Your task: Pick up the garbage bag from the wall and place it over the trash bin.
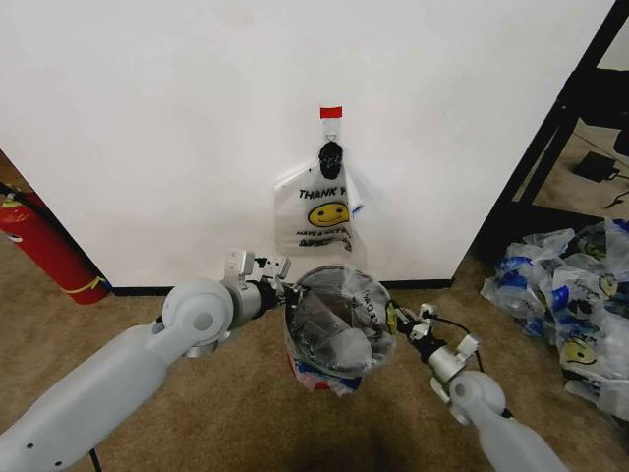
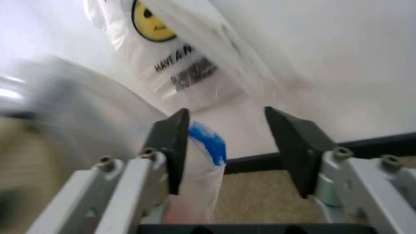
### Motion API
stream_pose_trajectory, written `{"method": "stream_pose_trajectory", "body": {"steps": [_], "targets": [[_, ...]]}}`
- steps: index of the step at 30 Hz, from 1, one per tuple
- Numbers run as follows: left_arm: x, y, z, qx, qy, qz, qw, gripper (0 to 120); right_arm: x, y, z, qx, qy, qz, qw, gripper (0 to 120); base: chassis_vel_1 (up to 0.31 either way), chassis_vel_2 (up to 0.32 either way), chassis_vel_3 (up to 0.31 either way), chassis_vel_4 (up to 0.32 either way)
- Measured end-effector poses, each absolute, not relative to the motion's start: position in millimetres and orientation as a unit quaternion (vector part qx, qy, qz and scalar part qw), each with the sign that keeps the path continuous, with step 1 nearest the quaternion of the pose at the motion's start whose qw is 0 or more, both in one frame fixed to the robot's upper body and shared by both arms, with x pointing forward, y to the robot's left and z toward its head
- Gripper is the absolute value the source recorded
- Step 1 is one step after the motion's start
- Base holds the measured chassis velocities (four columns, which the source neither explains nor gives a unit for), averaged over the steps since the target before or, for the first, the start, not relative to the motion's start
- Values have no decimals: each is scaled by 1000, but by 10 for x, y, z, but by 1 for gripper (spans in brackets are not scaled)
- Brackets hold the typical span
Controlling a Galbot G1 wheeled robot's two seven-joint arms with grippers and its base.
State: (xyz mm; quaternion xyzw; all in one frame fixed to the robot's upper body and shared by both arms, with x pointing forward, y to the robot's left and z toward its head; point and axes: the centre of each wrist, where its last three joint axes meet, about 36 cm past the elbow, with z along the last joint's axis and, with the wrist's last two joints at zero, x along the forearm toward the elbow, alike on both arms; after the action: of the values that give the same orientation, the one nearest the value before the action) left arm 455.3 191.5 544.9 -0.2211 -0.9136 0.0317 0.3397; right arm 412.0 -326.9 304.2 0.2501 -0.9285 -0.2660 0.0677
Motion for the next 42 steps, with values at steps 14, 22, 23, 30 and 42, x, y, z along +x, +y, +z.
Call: {"method": "stream_pose_trajectory", "body": {"steps": [14,22,23,30,42], "targets": [[4488,1718,5299,-163,-940,-9,300,4,3616,-2394,4272,179,-953,-169,175,97,0,0,0,0],[4363,1689,5391,-182,-940,-10,290,4,3706,-2163,4190,153,-956,-139,209,100,0,0,0,0],[4362,1691,5393,-182,-940,-11,289,4,3709,-2163,4189,151,-956,-140,209,100,0,0,0,0],[4335,1683,5395,-187,-939,-9,289,4,3737,-2160,4209,151,-951,-152,223,82,0,0,0,0],[4250,1658,5410,-198,-937,-8,288,4,3804,-2093,4225,158,-937,-179,256,37,0,0,0,0]]}}
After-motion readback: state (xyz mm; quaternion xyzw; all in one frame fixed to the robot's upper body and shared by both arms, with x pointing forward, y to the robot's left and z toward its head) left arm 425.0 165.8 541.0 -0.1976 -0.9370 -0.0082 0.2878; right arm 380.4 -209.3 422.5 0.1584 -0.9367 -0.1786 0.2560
